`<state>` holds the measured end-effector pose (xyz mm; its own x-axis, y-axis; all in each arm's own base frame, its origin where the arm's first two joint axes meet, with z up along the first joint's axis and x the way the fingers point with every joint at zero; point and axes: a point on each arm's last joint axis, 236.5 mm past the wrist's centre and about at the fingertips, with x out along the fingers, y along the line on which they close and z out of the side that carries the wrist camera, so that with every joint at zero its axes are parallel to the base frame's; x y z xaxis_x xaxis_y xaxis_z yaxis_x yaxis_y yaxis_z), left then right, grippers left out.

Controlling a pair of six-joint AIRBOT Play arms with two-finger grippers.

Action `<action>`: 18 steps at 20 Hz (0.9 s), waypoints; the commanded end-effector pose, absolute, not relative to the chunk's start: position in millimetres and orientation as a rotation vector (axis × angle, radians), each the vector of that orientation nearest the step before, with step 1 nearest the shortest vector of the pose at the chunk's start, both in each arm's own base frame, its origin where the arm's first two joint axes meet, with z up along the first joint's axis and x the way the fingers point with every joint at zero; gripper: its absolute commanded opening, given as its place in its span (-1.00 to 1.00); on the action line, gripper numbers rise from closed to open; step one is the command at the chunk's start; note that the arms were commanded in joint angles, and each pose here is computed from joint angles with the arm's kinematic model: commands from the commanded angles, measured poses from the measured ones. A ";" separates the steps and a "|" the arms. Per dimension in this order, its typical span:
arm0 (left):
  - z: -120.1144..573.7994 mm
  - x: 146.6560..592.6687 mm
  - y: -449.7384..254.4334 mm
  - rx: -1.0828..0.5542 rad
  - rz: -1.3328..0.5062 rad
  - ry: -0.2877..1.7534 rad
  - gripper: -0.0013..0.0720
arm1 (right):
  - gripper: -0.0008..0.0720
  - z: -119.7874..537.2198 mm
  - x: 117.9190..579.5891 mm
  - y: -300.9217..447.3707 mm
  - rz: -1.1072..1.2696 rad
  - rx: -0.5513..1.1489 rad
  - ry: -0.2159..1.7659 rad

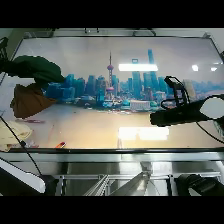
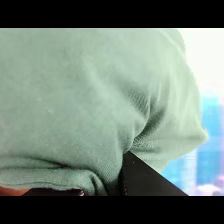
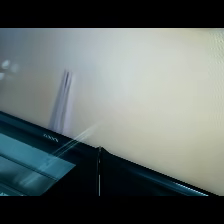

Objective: Fold the shirts.

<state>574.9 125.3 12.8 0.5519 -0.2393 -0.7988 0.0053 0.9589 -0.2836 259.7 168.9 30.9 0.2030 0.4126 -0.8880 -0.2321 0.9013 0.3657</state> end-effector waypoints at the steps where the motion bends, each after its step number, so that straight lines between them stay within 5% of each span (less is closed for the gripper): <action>1: 15.7 552.4 114.8 -0.299 -0.174 1.044 -0.87 | -0.91 24.0 259.6 169.4 0.449 0.164 1.316; 3: 13.3 535.5 76.9 -0.350 -0.341 1.093 -0.87 | -0.91 21.3 259.8 169.5 0.447 0.163 1.325; 8: 86.4 471.7 -117.7 -0.585 -1.107 1.089 -0.87 | -0.91 20.2 259.9 169.6 0.446 0.164 1.329; 14: 28.1 390.2 -256.4 -0.571 -1.300 1.383 -0.89 | -0.91 22.4 267.9 171.1 0.442 0.172 1.294; 15: 23.0 383.7 -267.9 -0.566 -1.305 1.399 -0.64 | -0.91 22.2 267.4 171.0 0.442 0.172 1.296; 16: 22.3 378.7 -275.7 -0.554 -1.318 1.407 0.37 | -0.91 22.2 267.3 171.0 0.443 0.172 1.296; 17: 23.5 377.6 -279.3 -0.549 -1.322 1.408 1.00 | -0.91 22.3 267.1 171.0 0.443 0.171 1.297; 18: 26.2 377.9 -279.7 -0.542 -1.326 1.410 1.00 | -0.91 21.8 265.7 170.7 0.443 0.170 1.303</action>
